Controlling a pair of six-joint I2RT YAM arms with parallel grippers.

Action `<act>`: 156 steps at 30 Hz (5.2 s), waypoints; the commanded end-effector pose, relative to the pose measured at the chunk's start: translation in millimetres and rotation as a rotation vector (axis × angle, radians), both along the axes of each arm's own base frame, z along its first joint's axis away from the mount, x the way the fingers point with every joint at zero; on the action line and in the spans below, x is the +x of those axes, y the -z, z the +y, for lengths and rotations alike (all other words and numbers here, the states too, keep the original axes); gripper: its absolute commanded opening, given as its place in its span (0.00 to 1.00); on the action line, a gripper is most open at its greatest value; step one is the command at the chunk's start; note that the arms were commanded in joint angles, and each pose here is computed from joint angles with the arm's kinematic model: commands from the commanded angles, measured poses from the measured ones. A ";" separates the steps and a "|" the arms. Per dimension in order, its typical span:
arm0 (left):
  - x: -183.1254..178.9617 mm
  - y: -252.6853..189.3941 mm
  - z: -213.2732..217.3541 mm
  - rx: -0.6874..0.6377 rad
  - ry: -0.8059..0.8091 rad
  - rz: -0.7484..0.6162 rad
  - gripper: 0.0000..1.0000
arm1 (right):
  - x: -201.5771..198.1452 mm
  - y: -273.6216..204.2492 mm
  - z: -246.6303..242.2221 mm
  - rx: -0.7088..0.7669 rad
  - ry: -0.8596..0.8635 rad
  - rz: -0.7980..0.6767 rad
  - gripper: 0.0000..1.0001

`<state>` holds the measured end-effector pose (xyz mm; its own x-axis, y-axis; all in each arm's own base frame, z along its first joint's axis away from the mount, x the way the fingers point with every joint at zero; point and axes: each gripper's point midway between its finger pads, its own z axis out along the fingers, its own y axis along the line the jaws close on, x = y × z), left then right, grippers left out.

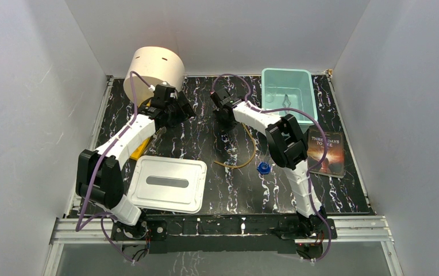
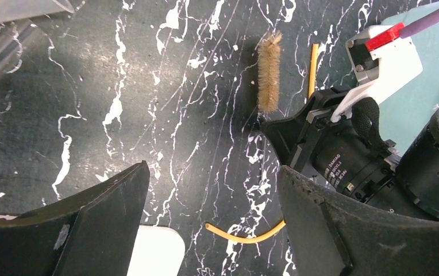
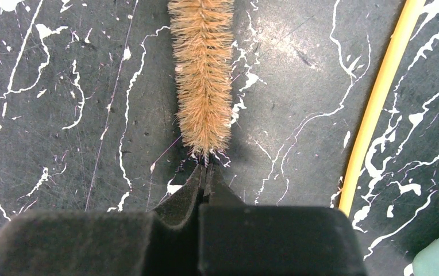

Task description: Organize the chemistry lab equipment

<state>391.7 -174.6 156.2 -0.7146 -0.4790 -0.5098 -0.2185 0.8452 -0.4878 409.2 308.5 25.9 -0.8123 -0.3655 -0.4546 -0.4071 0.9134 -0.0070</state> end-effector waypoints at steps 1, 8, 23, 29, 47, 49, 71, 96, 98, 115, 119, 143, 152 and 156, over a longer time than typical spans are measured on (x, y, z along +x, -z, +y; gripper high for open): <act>14.2 -46.4 19.9 0.088 -0.039 -0.135 0.81 | 6.8 -32.5 5.5 0.039 -0.034 -0.049 0.00; 21.2 -91.1 35.6 0.169 -0.047 -0.260 0.82 | 12.5 -121.8 17.6 0.220 -0.060 -0.199 0.00; 18.4 -95.8 28.3 0.117 -0.032 -0.286 0.82 | 32.6 -270.5 -120.6 0.207 0.280 -0.690 0.00; 19.4 -93.8 22.2 0.087 -0.020 -0.280 0.82 | 28.1 -280.1 -185.7 0.140 0.435 -0.756 0.00; 14.8 -88.4 11.5 0.030 0.008 -0.257 0.82 | 66.4 -189.2 -199.4 0.253 0.369 -0.465 0.00; 13.8 -87.0 11.4 0.029 0.010 -0.253 0.82 | 67.8 -174.1 -196.4 0.252 0.362 -0.435 0.00; 9.3 -72.1 11.7 0.023 0.000 -0.212 0.84 | 63.5 -73.9 -182.2 0.256 0.385 -0.160 0.15; 11.4 -54.1 18.8 0.075 -0.022 -0.162 0.86 | 17.8 -237.6 -112.9 0.196 0.232 -0.542 0.51; 10.2 -47.8 21.2 0.078 -0.037 -0.140 0.86 | 6.7 -223.8 -97.0 0.190 0.193 -0.502 0.51; 9.5 -38.8 9.0 0.028 0.001 -0.109 0.86 | -69.4 -94.3 -90.1 0.026 0.220 -0.145 0.65; 10.9 -36.7 7.3 0.019 0.002 -0.100 0.86 | -84.5 -66.3 -98.2 -0.020 0.269 -0.057 0.68; 17.1 -31.1 0.1 0.011 0.029 -0.086 0.86 | -70.4 -0.3 -109.0 -0.132 0.287 0.024 0.48; 17.9 -34.6 -9.8 -0.017 0.081 -0.096 0.86 | -80.7 9.2 -77.6 0.025 0.198 0.105 0.42; 18.6 -32.9 -10.1 -0.017 0.082 -0.092 0.86 | -76.4 6.2 -81.0 0.009 0.200 0.087 0.38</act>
